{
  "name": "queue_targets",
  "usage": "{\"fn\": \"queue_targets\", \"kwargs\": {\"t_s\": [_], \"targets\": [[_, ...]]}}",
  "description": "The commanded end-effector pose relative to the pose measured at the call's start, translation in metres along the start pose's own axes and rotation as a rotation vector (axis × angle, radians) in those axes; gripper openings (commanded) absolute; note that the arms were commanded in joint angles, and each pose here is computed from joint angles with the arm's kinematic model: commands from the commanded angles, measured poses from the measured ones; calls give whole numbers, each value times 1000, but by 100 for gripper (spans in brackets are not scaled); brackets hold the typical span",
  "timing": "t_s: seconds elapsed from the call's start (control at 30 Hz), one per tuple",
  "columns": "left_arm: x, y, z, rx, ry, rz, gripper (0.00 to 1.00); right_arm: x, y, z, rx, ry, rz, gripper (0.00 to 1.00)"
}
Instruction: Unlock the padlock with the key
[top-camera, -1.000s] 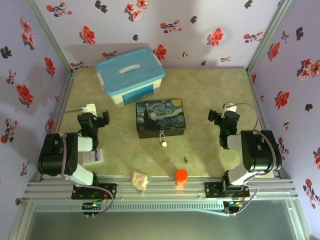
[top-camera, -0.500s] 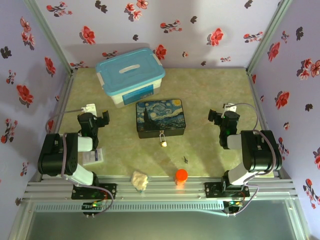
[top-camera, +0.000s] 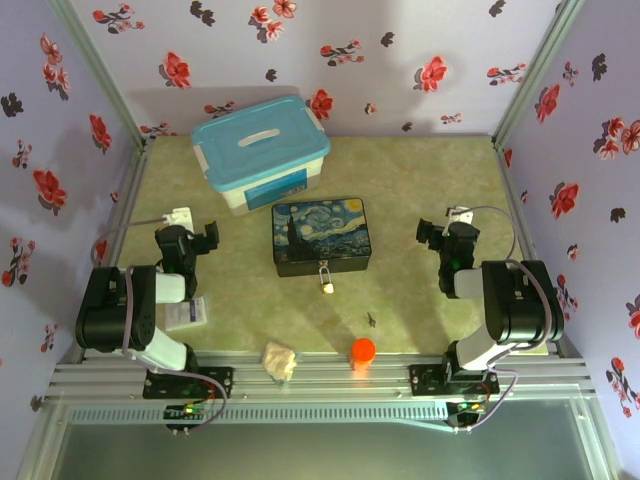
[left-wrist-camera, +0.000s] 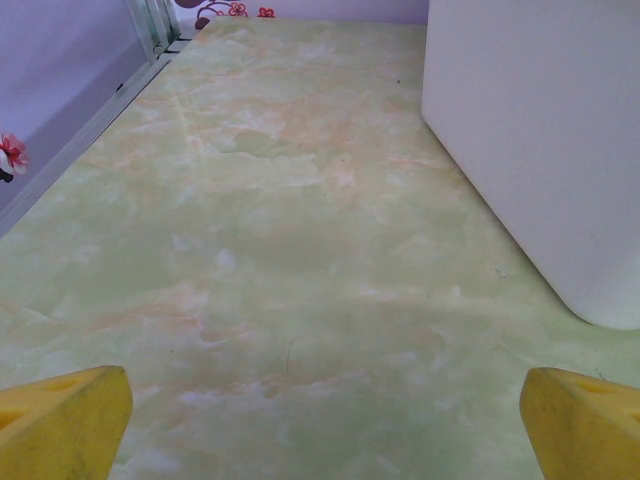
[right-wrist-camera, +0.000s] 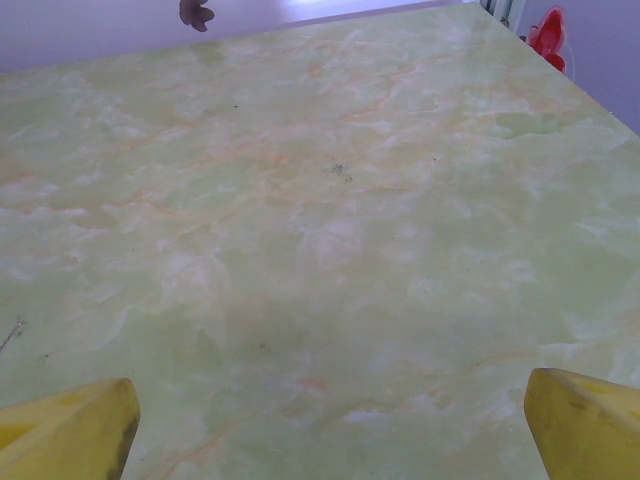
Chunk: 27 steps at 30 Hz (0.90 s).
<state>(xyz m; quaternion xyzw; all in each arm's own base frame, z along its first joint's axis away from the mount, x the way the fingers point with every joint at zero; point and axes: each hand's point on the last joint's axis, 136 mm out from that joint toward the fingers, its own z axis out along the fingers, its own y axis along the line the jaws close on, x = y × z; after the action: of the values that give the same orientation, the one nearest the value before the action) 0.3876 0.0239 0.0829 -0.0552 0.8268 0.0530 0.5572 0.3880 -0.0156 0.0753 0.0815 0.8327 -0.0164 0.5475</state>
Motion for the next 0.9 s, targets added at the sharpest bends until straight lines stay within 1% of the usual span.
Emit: {"fn": "queue_targets", "kwargs": {"t_s": [0.0, 0.2, 0.37, 0.47, 0.53, 0.57, 0.63, 0.7, 0.77, 0.83, 0.87], "targets": [[-15, 0, 4, 0, -43, 17, 100, -14, -4, 4, 21, -39, -4, 99], [-15, 1, 3, -3, -49, 12, 100, -13, -4, 4, 19, -40, -4, 99], [-22, 1, -8, 7, -98, 8, 100, -22, 1, -1, -7, -53, -15, 99], [-37, 3, -19, -6, -110, 7, 100, -37, 2, -10, -3, -48, -17, 99], [-48, 13, -28, -59, -118, -15, 100, -47, 0, -15, 12, -38, -13, 99], [-54, 18, -33, -82, -129, -24, 100, -52, 0, -17, 19, -30, -4, 99], [-69, 19, -44, -83, -175, -41, 100, -61, -2, -21, 31, -11, 46, 99], [-83, 21, -53, -86, -204, -73, 100, -67, -1, -26, 32, 18, 119, 99], [-93, 20, -61, -73, -205, -116, 100, -70, 0, -30, 35, 61, 196, 99], [-101, 20, -69, -60, -188, -213, 100, -69, 8, -36, 1, 141, 232, 99], [-102, 20, -72, -49, -159, -290, 100, -67, 15, -39, -33, 181, 240, 99]]}}
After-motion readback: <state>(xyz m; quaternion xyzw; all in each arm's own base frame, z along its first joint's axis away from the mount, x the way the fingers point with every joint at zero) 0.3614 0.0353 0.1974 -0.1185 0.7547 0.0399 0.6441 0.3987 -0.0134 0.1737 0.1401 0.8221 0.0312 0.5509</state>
